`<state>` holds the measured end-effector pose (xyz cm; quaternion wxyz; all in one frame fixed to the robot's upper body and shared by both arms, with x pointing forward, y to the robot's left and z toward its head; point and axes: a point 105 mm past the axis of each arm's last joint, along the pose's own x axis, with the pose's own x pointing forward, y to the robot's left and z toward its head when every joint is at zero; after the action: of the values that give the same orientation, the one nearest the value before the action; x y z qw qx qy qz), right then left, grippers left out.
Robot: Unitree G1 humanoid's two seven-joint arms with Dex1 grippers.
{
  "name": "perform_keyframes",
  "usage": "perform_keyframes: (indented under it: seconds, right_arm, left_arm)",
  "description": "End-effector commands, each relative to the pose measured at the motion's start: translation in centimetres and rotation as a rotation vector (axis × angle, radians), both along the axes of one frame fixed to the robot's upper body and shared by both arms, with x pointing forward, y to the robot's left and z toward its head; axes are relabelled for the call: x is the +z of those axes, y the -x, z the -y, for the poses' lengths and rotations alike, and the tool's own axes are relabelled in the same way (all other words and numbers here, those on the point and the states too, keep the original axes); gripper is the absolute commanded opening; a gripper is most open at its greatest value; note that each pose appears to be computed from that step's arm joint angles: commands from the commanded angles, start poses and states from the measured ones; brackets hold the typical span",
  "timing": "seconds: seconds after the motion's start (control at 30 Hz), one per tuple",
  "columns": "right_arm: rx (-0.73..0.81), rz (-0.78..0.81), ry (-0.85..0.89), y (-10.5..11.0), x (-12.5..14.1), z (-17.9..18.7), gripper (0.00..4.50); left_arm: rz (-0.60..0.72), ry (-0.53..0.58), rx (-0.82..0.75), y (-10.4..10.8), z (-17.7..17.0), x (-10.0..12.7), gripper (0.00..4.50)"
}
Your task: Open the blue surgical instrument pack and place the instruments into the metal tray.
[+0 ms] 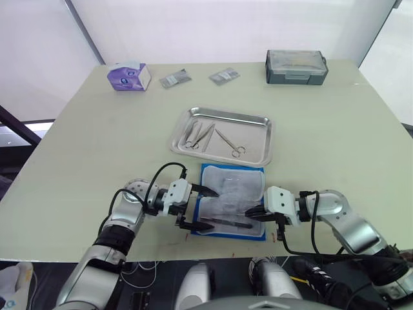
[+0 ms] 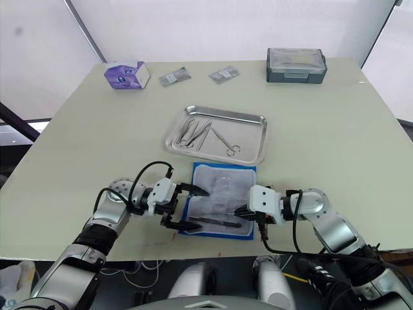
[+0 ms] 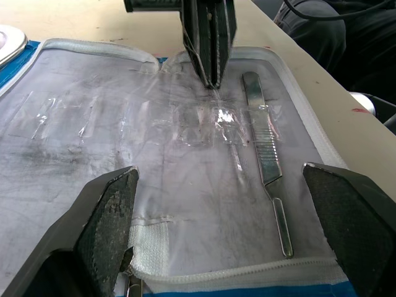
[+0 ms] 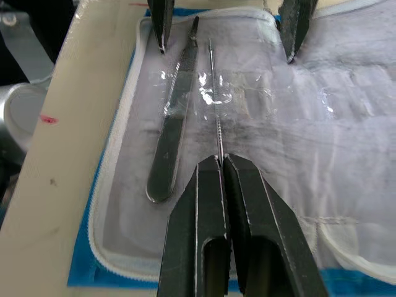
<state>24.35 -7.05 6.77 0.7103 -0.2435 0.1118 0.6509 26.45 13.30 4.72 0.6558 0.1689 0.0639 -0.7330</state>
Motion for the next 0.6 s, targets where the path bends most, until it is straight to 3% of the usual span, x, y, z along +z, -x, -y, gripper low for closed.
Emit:
perform_keyframes:
  seconds: [0.03,0.6]
  right_arm:
    - [0.029,0.065,0.002,0.0,1.8,-0.5,0.12]
    - [0.051,0.135,0.12,0.2,2.9,1.5,0.12]
  left_arm:
    - [-0.155,-0.09,-0.034,2.2,-1.0,-3.3,4.5]
    - [-0.153,-0.09,-0.034,2.1,-1.0,-3.4,4.5]
